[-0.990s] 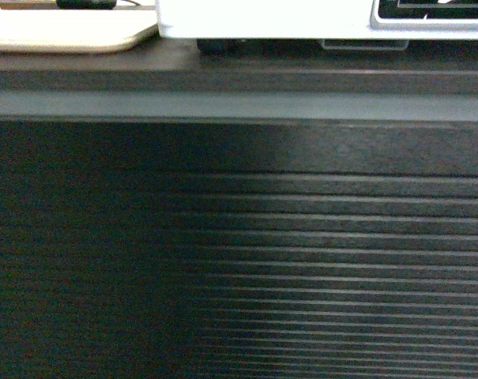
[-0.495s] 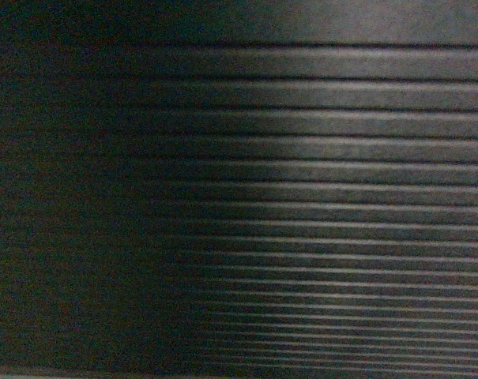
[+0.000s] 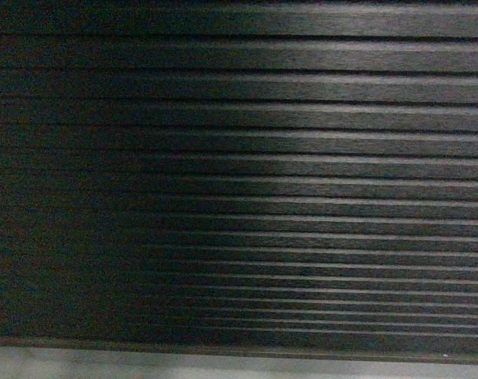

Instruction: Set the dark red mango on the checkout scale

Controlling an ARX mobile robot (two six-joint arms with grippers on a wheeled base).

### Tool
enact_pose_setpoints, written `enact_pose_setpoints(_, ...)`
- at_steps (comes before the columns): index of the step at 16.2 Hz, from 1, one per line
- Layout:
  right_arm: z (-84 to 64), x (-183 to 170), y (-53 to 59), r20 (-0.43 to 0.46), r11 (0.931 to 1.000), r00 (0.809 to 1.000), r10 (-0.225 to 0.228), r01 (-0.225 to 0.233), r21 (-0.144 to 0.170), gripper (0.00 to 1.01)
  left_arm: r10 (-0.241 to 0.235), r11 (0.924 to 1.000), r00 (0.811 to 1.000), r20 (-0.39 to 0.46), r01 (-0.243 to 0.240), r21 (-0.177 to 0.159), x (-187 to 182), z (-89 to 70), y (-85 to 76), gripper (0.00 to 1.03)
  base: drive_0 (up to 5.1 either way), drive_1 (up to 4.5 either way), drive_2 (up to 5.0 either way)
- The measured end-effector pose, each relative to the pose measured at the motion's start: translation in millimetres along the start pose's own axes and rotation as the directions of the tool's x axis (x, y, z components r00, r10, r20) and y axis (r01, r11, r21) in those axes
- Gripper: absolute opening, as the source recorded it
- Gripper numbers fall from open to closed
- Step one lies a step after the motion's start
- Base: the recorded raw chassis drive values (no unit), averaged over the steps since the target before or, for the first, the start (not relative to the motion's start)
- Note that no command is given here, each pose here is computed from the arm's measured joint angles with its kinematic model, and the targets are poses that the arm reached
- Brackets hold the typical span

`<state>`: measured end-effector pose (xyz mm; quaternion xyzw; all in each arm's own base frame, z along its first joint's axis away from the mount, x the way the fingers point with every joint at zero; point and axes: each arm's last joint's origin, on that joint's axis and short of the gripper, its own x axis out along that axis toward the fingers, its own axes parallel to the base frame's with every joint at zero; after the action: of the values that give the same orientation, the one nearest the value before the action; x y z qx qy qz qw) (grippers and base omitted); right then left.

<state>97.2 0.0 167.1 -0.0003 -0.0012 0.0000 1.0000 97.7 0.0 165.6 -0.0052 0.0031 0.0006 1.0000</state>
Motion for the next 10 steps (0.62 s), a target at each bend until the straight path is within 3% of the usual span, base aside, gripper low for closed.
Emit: enact_pose_setpoints(10, 0.0, 0.0, 0.0, 0.0, 1.0, 1.0, 0.0, 0.0, 0.0, 0.98, 0.0, 1.0, 1.0, 0.001, 0.0, 0.0, 0.0, 0.1, 0.0, 0.98, 0.0, 0.0, 0.0)
